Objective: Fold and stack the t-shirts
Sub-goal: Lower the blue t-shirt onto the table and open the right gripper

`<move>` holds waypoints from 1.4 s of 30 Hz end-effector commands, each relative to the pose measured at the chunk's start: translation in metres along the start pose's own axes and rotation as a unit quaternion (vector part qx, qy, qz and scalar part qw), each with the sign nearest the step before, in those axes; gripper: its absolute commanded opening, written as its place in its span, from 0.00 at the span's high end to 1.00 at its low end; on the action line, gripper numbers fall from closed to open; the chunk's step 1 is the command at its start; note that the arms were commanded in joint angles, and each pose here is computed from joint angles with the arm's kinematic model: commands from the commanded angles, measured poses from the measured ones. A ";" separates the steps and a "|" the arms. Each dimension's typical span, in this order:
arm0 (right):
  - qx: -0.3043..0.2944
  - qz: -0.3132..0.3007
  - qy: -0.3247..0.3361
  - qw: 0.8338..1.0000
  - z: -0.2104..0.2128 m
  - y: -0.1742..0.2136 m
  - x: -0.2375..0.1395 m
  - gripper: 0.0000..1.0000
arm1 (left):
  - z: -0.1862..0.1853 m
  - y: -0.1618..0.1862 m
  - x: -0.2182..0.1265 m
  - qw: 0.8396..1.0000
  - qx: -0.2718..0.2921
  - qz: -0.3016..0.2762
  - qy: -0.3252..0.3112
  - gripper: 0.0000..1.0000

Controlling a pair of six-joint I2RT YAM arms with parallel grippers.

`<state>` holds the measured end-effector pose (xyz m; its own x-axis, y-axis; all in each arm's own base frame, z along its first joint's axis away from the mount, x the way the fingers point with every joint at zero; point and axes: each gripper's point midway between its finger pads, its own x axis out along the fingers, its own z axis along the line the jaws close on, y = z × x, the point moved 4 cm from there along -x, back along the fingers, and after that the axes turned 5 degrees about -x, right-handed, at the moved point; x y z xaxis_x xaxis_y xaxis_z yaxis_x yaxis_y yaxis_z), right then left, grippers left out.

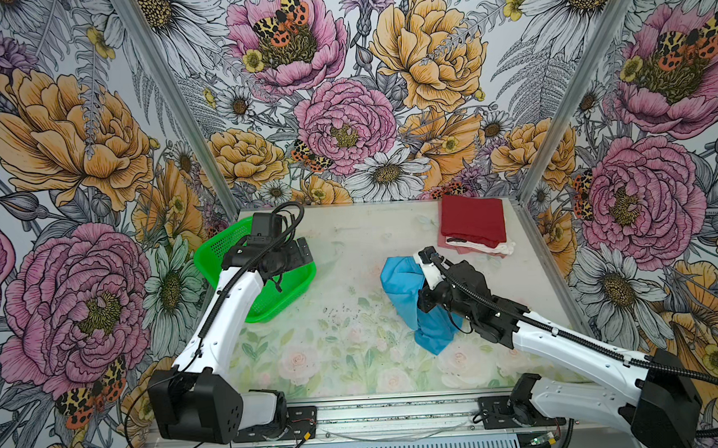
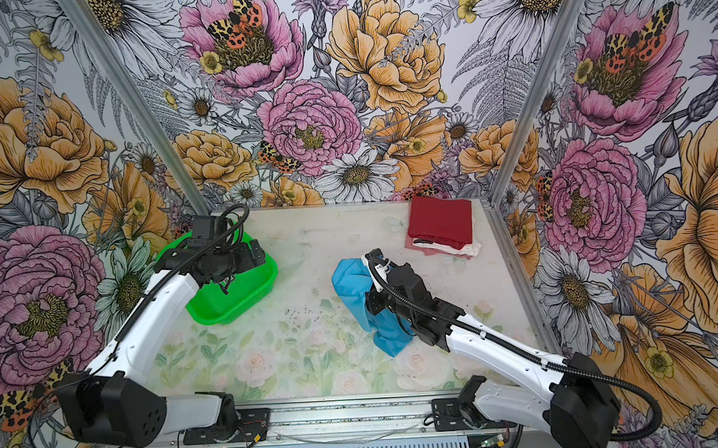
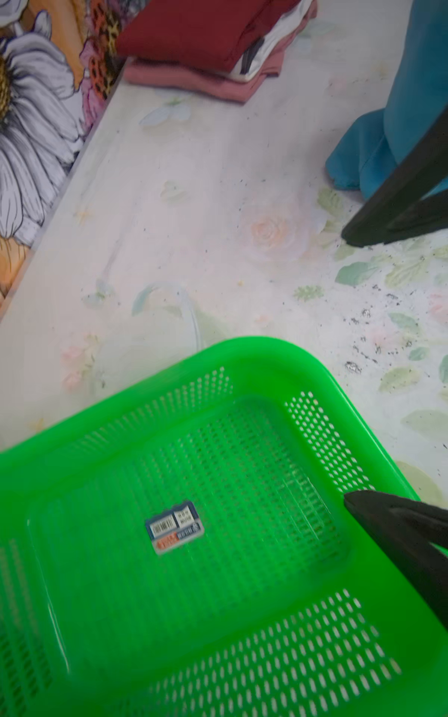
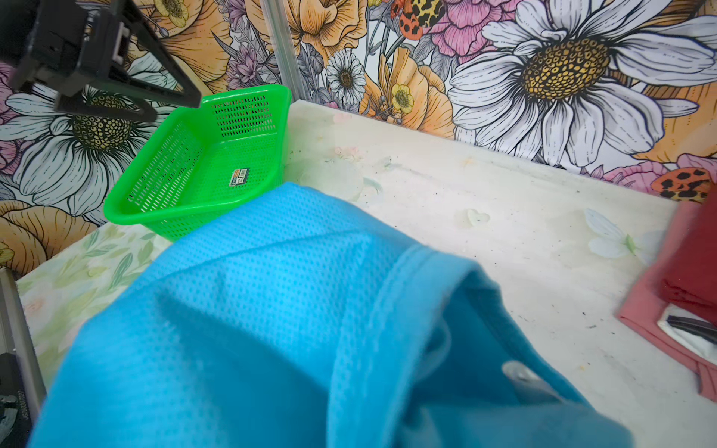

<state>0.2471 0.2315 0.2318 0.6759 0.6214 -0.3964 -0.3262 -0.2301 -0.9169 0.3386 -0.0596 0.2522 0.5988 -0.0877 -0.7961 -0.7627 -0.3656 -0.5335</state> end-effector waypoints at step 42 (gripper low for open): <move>-0.010 0.018 -0.105 0.994 0.031 -0.021 0.052 1.00 | 0.074 0.012 0.037 0.990 -0.071 -0.030 -0.117 0.01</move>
<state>0.2655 0.2727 0.2075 0.5343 0.6960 -0.4798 -0.3955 -0.2958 -0.8695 0.3188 0.0249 0.1704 0.4109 0.3010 -0.8606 -0.6673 -0.5438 -0.5088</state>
